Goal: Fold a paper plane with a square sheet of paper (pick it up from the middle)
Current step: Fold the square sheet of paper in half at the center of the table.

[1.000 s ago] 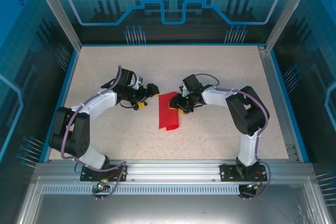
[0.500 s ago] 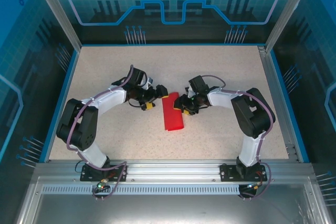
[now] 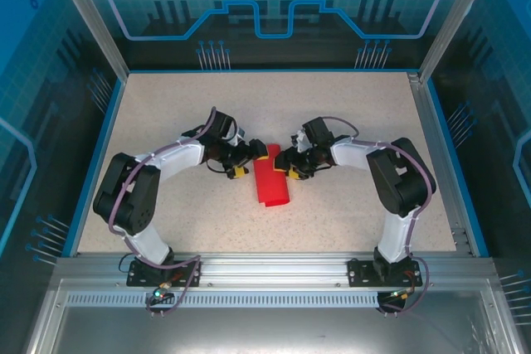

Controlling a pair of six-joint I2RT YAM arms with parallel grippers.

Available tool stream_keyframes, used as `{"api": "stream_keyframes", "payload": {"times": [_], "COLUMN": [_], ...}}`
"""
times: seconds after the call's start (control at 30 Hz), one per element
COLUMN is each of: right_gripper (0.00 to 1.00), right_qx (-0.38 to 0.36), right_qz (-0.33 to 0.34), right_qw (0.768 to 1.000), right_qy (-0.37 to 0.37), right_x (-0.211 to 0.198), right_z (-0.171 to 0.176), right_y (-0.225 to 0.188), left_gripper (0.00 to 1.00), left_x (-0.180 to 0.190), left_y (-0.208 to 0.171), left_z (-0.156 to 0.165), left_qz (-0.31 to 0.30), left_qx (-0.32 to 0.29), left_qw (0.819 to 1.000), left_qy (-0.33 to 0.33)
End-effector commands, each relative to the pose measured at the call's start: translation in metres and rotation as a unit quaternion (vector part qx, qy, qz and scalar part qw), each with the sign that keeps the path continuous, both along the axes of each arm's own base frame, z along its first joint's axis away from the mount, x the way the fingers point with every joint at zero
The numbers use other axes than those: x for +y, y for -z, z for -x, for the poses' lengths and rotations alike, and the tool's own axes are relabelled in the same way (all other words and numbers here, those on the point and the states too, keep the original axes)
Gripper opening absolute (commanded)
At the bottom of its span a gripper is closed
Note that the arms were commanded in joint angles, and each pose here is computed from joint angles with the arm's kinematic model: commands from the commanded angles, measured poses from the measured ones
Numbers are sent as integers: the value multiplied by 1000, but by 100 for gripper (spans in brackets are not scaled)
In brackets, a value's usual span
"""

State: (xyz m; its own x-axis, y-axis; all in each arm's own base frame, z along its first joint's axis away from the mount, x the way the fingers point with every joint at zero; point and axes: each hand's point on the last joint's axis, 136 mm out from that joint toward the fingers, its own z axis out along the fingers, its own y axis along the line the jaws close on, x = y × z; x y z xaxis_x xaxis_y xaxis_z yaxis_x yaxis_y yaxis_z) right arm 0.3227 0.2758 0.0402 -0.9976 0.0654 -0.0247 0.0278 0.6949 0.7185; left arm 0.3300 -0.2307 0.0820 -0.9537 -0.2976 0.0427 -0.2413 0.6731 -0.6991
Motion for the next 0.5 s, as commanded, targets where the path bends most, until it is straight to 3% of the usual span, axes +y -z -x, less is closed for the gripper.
{"api": "stream_keyframes", "payload": {"times": [0.0,0.2,0.47], "right_gripper": [56,56,41], "right_qx": [3,9,-5], "right_qz": [4,26,0], "right_qw": [999,999,999], "right_qy": [-43,-43,-36], "right_x": [10,8,14], "right_z": [5,6,2], "right_y": [3,12,-5], "left_gripper": [91,91,92], "left_x": [-5,-2,1], "left_y": [1,0,0], "left_z": [2,3,5], "left_qz": [8,-4,-11], "left_qx": [16,13,11], "left_qw": [1000,1000,1000], "left_qy": [1,3,-1]}}
